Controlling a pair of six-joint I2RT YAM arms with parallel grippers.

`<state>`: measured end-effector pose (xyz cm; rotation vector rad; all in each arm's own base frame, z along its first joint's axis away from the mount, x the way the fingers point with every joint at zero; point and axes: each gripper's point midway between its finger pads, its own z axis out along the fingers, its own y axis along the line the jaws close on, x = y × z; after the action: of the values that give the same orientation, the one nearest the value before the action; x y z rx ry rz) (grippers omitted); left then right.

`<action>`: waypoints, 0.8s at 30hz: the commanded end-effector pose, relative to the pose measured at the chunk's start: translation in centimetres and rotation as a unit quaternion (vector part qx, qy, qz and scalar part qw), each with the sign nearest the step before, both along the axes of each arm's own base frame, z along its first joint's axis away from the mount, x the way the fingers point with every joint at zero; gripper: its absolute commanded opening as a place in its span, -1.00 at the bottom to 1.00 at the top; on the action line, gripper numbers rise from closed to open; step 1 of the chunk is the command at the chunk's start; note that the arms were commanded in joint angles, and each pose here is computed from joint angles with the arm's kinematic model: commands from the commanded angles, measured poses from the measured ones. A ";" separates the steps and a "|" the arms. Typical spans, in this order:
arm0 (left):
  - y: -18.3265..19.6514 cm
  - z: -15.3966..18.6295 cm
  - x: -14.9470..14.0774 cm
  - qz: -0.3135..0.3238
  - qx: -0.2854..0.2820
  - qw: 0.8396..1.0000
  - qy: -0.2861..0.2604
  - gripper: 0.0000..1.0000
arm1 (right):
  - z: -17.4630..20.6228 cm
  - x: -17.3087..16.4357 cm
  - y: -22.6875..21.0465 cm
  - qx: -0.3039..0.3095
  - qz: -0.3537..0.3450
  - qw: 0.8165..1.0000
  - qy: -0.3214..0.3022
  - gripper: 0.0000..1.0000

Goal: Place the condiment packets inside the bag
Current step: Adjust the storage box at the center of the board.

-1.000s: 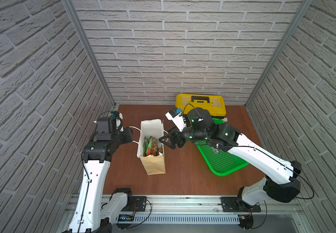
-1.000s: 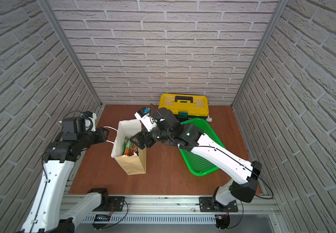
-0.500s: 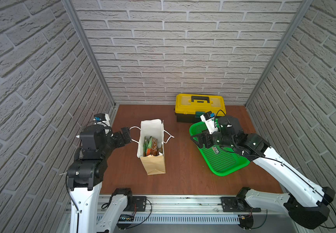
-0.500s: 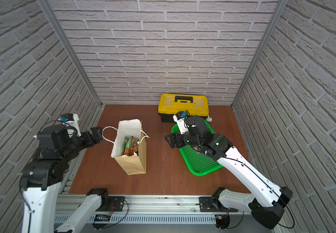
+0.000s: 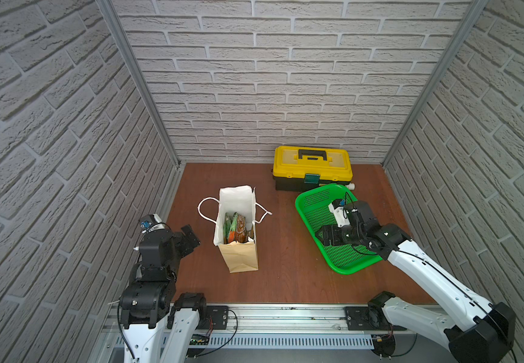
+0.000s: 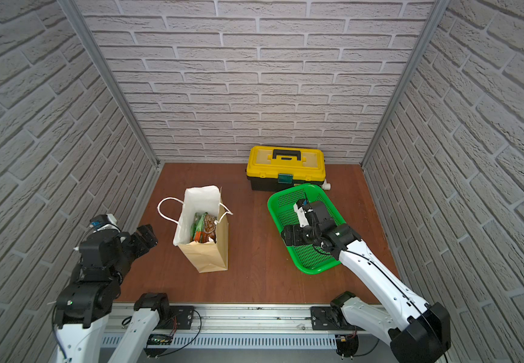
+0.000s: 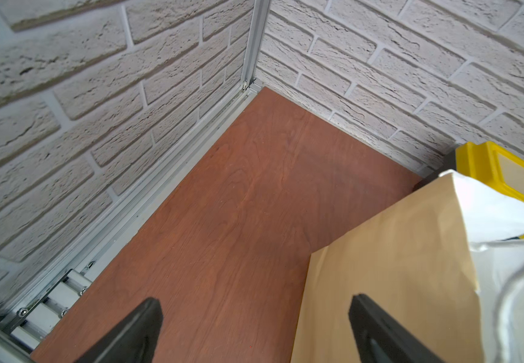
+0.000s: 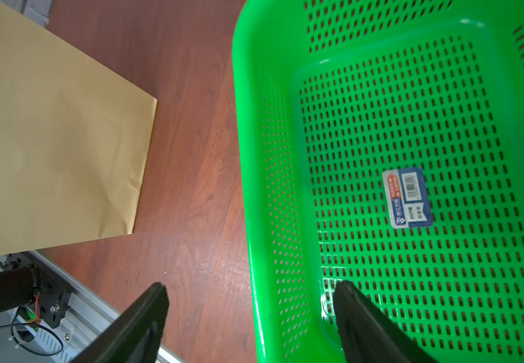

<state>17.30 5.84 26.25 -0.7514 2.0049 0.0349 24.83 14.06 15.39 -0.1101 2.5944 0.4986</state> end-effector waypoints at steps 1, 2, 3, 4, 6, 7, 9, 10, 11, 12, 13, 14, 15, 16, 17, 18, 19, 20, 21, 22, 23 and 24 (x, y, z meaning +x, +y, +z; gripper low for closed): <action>0.8 -0.1 0.1 0.034 -0.010 0.999 -0.026 0.94 | -2.1 0.8 0.9 0.019 0.001 1.000 0.010 0.73; 0.7 -0.6 0.3 0.034 -0.016 0.999 -0.023 0.94 | -3.0 0.9 1.2 0.023 0.003 1.000 0.017 0.73; 0.5 -1.1 0.5 0.031 -0.022 0.999 -0.020 0.94 | -3.6 1.0 1.5 0.029 0.006 0.999 0.024 0.73; 0.3 -1.6 0.7 0.027 -0.030 0.999 -0.017 0.94 | -4.2 1.1 2.1 0.038 0.011 0.999 0.032 0.72; -0.1 -2.6 1.3 0.020 -0.045 0.999 -0.010 0.94 | -5.0 1.4 3.2 0.055 0.023 0.997 0.051 0.70; -0.4 -3.0 1.6 0.016 -0.053 0.998 -0.010 0.94 | -5.4 1.5 4.0 0.068 0.031 0.995 0.059 0.69; -0.8 -4.0 2.2 0.011 -0.068 0.998 -0.004 0.93 | -5.6 1.9 5.6 0.090 0.045 0.993 0.064 0.67; -0.9 -4.6 2.4 0.010 -0.075 0.997 -0.002 0.94 | -5.5 2.0 6.6 0.102 0.055 0.991 0.063 0.68; -1.0 -5.2 2.6 0.011 -0.082 0.997 0.000 0.93 | -5.3 2.1 7.6 0.110 0.064 0.990 0.061 0.67; -1.1 -5.6 2.9 0.010 -0.087 0.996 -0.001 0.93 | -5.1 2.2 8.5 0.116 0.071 0.989 0.058 0.67; -1.1 -6.2 3.2 0.012 -0.094 0.996 0.000 0.93 | -4.9 2.3 9.4 0.123 0.077 0.988 0.056 0.68; -1.2 -6.7 3.5 0.014 -0.098 0.995 0.002 0.93 | -4.6 2.5 10.4 0.129 0.084 0.987 0.053 0.67; -1.2 -7.1 3.9 0.013 -0.103 0.995 0.003 0.93 | -4.4 2.7 11.1 0.133 0.088 0.986 0.052 0.67; -1.2 -7.7 4.4 0.014 -0.107 0.994 0.006 0.92 | -4.2 2.9 12.0 0.135 0.092 0.985 0.049 0.67; -1.1 -8.4 4.8 0.018 -0.111 0.994 0.011 0.93 | -4.0 3.1 12.8 0.135 0.096 0.985 0.047 0.67; -1.1 -9.0 5.2 0.021 -0.118 0.993 0.014 0.92 | -3.9 3.2 13.5 0.136 0.098 0.985 0.045 0.67; -1.1 -9.8 5.8 0.021 -0.128 0.991 0.018 0.92 | -3.5 3.6 14.2 0.139 0.098 0.985 0.039 0.67; -1.1 -10.5 6.4 0.023 -0.139 0.990 0.020 0.91 | -3.1 3.9 15.0 0.143 0.101 0.984 0.033 0.67; -1.0 -11.2 6.8 0.024 -0.146 0.989 0.023 0.90 | -2.9 4.2 15.7 0.144 0.104 0.984 0.031 0.67; -1.0 -11.9 7.3 0.025 -0.150 0.988 0.025 0.90 | -2.7 4.4 16.2 0.143 0.105 0.984 0.029 0.67; -0.9 -12.3 7.9 0.024 -0.153 0.988 0.025 0.90 | -2.4 4.8 16.7 0.145 0.106 0.983 0.025 0.67; -1.0 -12.9 8.4 0.021 -0.156 0.987 0.031 0.89 | -2.0 5.1 17.0 0.148 0.107 0.983 0.020 0.67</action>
<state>22.84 4.93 12.60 -1.0195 2.1650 -0.1513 28.36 29.28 11.11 -0.2887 2.6210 0.9154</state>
